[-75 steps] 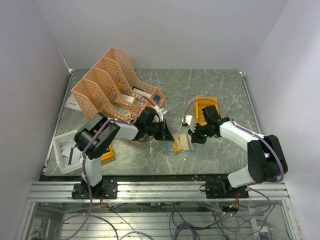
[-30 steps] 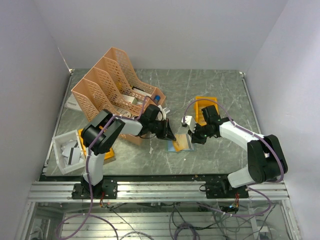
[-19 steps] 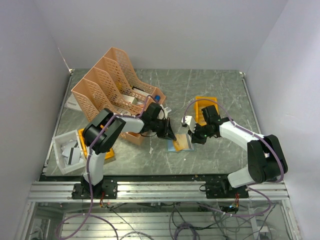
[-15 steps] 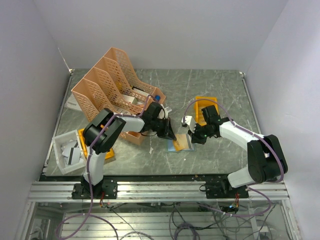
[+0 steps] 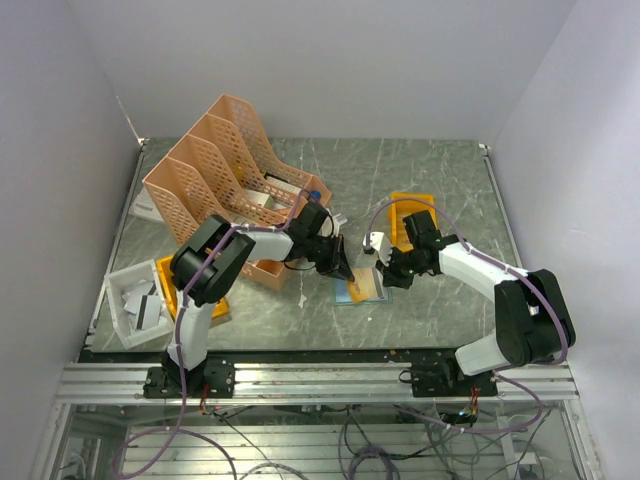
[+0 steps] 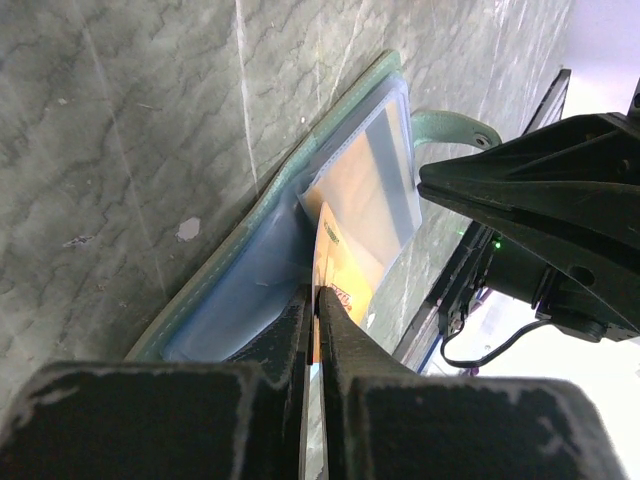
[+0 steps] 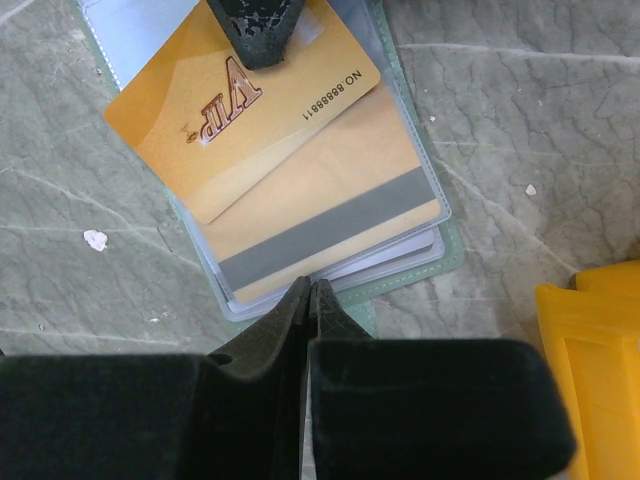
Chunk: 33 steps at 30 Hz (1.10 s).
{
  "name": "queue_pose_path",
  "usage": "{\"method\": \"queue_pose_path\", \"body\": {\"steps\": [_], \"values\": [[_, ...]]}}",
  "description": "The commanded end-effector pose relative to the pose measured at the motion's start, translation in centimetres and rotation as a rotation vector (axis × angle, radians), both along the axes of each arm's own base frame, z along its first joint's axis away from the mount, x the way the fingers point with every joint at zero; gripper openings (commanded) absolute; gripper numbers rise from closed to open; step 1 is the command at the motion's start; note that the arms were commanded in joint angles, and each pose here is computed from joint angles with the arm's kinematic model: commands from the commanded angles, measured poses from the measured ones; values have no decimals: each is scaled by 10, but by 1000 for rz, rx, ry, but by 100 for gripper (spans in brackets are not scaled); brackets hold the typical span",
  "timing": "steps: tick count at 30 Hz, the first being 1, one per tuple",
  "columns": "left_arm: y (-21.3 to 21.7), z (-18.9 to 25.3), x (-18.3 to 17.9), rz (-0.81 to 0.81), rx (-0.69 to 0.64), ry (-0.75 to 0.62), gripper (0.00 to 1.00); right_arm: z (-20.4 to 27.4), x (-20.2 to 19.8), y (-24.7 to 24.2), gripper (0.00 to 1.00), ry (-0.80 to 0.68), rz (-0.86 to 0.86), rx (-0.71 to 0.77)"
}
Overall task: Put the credit cards into the card holder
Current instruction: Insert the credit card into the card holder.
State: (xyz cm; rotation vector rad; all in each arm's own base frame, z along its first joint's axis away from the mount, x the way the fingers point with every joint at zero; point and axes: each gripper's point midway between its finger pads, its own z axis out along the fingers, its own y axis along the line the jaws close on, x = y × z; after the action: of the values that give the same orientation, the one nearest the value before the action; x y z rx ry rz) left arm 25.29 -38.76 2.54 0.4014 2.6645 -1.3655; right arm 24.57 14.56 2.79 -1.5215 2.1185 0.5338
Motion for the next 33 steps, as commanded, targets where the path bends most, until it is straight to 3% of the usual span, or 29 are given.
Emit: {"method": "queue_pose_path", "body": {"steps": [1,33], "values": [[8,-24,-12,-26,82,48,12,-2,-3,2,0,10,17,-3],[10,-44,-9,-17,169,147,14,0,-3,2,0,0,27,-6]]}}
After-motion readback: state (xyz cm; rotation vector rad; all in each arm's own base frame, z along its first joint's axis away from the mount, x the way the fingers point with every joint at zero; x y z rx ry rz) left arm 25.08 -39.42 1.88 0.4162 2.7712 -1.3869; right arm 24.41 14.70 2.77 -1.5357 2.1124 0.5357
